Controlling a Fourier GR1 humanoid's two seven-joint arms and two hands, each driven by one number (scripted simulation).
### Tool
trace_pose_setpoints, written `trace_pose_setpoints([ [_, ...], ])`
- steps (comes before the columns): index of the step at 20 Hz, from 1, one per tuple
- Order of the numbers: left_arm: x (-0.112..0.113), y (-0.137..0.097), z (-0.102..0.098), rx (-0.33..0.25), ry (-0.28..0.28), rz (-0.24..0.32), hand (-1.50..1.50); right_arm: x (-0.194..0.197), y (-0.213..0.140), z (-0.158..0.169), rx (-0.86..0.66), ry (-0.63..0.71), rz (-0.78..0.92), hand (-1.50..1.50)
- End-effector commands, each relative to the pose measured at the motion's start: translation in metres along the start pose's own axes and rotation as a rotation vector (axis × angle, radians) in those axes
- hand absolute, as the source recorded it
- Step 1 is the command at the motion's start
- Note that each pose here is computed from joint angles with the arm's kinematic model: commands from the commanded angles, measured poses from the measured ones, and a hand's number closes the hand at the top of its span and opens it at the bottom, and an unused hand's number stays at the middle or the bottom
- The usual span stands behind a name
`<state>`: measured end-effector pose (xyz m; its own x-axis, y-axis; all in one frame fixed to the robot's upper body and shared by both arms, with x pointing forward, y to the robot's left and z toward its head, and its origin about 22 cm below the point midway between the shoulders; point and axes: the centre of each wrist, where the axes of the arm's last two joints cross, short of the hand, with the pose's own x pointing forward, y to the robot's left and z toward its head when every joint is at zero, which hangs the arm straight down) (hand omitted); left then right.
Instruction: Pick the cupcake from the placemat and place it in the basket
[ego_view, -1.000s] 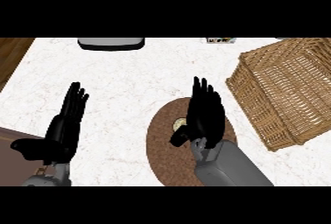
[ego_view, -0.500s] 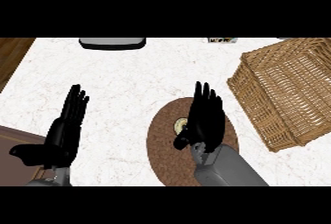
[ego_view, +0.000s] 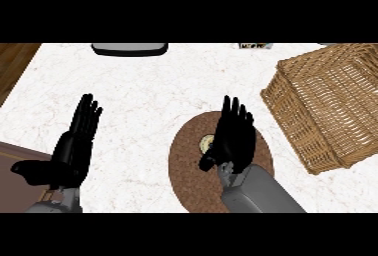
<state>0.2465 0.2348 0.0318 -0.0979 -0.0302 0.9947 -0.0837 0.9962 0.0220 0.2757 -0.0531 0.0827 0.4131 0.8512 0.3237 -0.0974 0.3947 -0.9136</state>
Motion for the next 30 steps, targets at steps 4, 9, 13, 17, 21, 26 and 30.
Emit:
trace_pose_setpoints([
  [4,-0.002,0.008,0.003,-0.016,0.008,0.001,0.00,0.014,0.002,-0.009,0.024,0.244,-0.011,-1.50],
  [9,-0.005,-0.009,0.000,-0.009,0.008,0.019,0.00,0.005,0.013,-0.003,0.051,0.251,-0.020,-1.50],
  [13,-0.003,-0.001,0.002,0.010,-0.004,-0.001,0.00,0.001,0.024,0.005,0.073,0.240,-0.026,-1.50],
  [17,0.005,0.003,0.005,-0.001,0.002,0.000,0.00,0.001,0.018,0.004,0.072,0.245,-0.032,-1.50],
  [21,-0.002,0.006,0.003,0.008,0.000,0.002,0.00,-0.002,0.037,-0.002,0.072,0.252,-0.023,-1.50],
  [26,0.005,0.000,0.007,0.001,-0.015,-0.008,0.00,-0.010,0.043,-0.009,0.075,0.268,-0.036,-1.50],
  [30,-0.009,-0.004,0.008,-0.012,-0.015,0.003,0.00,-0.003,0.041,-0.011,0.074,0.270,-0.059,-1.50],
])
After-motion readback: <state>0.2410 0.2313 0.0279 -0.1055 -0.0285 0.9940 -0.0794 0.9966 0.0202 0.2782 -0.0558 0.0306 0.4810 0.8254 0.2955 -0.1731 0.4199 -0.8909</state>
